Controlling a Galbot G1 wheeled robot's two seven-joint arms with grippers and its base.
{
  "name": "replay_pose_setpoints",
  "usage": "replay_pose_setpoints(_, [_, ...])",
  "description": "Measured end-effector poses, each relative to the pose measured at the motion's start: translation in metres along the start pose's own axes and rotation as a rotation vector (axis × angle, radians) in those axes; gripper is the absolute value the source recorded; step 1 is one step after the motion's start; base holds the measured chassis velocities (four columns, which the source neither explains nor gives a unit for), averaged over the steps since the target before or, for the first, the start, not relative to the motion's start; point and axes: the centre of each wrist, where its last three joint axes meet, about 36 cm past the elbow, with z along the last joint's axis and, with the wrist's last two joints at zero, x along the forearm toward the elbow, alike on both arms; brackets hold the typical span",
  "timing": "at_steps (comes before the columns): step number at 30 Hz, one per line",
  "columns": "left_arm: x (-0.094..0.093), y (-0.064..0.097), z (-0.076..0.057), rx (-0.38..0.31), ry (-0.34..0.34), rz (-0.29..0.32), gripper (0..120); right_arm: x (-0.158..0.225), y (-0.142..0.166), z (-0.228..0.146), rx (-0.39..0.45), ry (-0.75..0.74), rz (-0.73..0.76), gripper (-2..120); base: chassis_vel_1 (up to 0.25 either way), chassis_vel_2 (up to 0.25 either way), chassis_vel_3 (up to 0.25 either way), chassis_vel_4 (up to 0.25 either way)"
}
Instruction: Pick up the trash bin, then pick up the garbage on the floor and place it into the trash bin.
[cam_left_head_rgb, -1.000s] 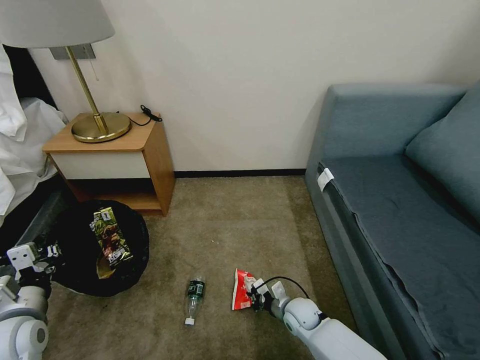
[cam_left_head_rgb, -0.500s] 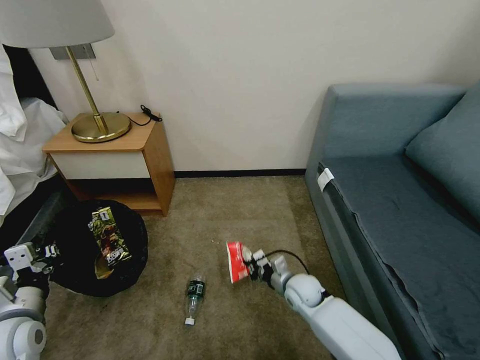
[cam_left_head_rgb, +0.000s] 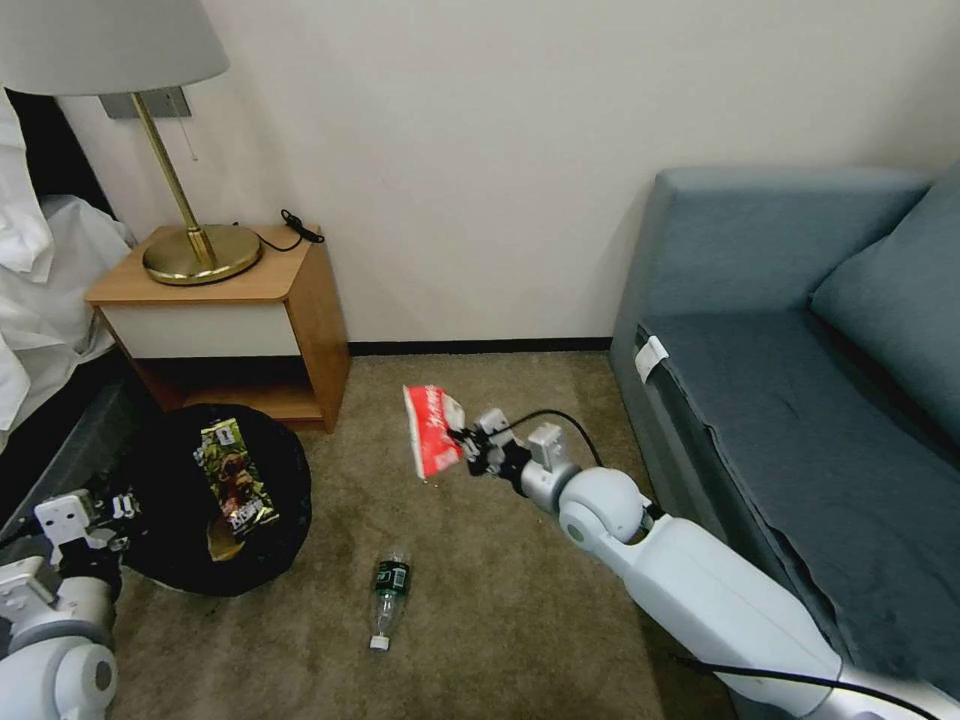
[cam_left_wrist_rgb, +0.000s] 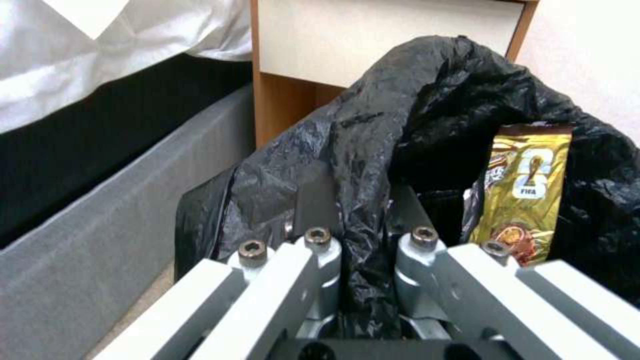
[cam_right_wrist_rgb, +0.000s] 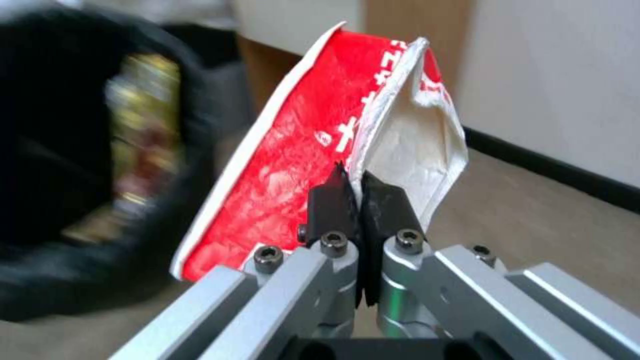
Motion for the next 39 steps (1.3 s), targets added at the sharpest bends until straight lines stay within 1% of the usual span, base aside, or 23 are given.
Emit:
replay_pose_setpoints(1, [0.0,0.0,0.0,0.0,0.0,0.0,5,0.0,0.0,0.0,0.0,0.0,0.0,0,0.0,0.0,0.0,0.0])
replay_pose_setpoints(3, [0.0,-0.003,0.003,0.006,0.006,0.004,5,-0.011,0.018,-0.008,-0.02,-0.032,-0.071,0,0.0,0.0,0.0,0.0])
replay_pose_setpoints(4, [0.0,-0.003,0.003,0.006,0.006,0.004,5,-0.011,0.018,-0.008,-0.02,-0.032,-0.071,0,0.0,0.0,0.0,0.0])
replay_pose_setpoints(6, [0.0,-0.006,0.005,0.008,0.009,0.007,5,-0.022,0.034,-0.012,-0.015,-0.048,-0.126,0,0.0,0.0,0.0,0.0])
replay_pose_setpoints(7, [0.0,-0.006,0.005,0.008,0.009,0.007,5,-0.022,0.034,-0.012,-0.015,-0.048,-0.126,0,0.0,0.0,0.0,0.0])
replay_pose_setpoints(9, [-0.001,-0.009,0.007,0.011,0.012,0.009,5,-0.04,0.058,-0.019,-0.004,-0.05,-0.207,0,0.0,0.0,0.0,0.0])
replay_pose_setpoints(10, [-0.001,-0.009,0.007,0.011,0.012,0.009,5,-0.04,0.058,-0.019,-0.004,-0.05,-0.207,0,0.0,0.0,0.0,0.0])
replay_pose_setpoints(12, [-0.001,-0.011,0.011,0.013,0.016,0.009,5,-0.057,0.081,-0.023,-0.013,-0.06,-0.271,0,0.0,0.0,0.0,0.0])
replay_pose_setpoints(13, [-0.001,-0.011,0.011,0.013,0.016,0.009,5,-0.057,0.081,-0.023,-0.013,-0.06,-0.271,0,0.0,0.0,0.0,0.0])
replay_pose_setpoints(15, [-0.001,-0.011,0.013,0.014,0.019,0.006,5,-0.064,0.09,-0.017,-0.01,-0.06,-0.296,0,0.0,0.0,0.0,0.0])
replay_pose_setpoints(19, [-0.001,-0.007,0.014,0.015,0.017,-0.005,5,-0.065,0.096,-0.007,0.003,-0.05,-0.327,0,0.0,0.0,0.0,0.0])
replay_pose_setpoints(23, [-0.001,-0.005,0.015,0.017,0.019,-0.009,5,-0.068,0.103,0.008,-0.003,-0.036,-0.345,0,0.0,0.0,0.0,0.0])
replay_pose_setpoints(31, [-0.002,-0.01,0.019,0.022,0.028,0.0,5,-0.085,0.111,0.022,-0.013,-0.031,-0.359,0,0.0,0.0,0.0,0.0])
replay_pose_setpoints(35, [-0.003,-0.013,0.022,0.022,0.034,0.004,5,-0.093,0.107,0.029,-0.012,-0.022,-0.348,0,0.0,0.0,0.0,0.0])
replay_pose_setpoints(38, [-0.003,-0.017,0.024,0.023,0.038,0.011,5,-0.108,0.095,0.045,0.008,-0.003,-0.296,0,0.0,0.0,0.0,0.0])
replay_pose_setpoints(39, [-0.003,-0.017,0.024,0.023,0.038,0.011,5,-0.108,0.095,0.045,0.008,-0.003,-0.296,0,0.0,0.0,0.0,0.0])
